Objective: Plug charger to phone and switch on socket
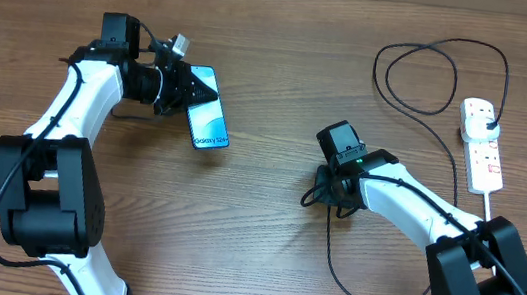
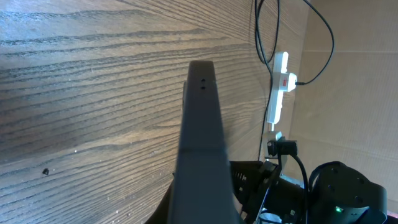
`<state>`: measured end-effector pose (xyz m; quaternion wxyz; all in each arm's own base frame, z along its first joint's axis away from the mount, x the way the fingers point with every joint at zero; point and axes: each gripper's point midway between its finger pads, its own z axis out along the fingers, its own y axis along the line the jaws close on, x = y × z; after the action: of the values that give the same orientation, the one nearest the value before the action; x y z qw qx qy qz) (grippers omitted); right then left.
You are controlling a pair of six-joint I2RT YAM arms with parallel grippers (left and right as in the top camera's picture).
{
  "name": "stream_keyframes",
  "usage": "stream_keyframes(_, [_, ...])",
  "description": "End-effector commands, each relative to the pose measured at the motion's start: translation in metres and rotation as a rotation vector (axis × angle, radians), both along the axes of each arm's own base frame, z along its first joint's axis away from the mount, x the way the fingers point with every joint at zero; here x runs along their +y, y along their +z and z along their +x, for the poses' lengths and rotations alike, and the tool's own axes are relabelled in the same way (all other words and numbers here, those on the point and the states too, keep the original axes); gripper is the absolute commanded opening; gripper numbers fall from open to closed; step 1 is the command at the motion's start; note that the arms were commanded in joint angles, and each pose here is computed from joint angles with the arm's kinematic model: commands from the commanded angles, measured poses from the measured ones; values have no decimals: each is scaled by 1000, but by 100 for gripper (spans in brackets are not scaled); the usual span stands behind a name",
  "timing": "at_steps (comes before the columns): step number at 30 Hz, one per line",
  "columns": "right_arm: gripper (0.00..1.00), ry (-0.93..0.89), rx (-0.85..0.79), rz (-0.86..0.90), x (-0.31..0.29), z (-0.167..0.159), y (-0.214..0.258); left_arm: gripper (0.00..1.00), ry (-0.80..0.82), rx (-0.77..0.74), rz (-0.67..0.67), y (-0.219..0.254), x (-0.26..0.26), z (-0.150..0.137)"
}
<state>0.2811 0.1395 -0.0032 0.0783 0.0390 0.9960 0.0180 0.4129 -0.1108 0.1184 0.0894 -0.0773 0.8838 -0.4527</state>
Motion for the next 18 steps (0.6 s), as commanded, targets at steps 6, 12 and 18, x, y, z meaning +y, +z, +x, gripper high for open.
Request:
stream_keyframes(6, [18, 20, 136, -71, -14, -32, -28, 4, -21, -48, -18, 15, -5, 3])
stream_keyframes(12, [12, 20, 159, -83, -17, -37, -28, 4, -24, -45, -26, 16, -6, 2])
stream_keyframes(18, [4, 27, 157, -73, -15, -36, -28, 4, -26, -42, -37, 18, -7, 1])
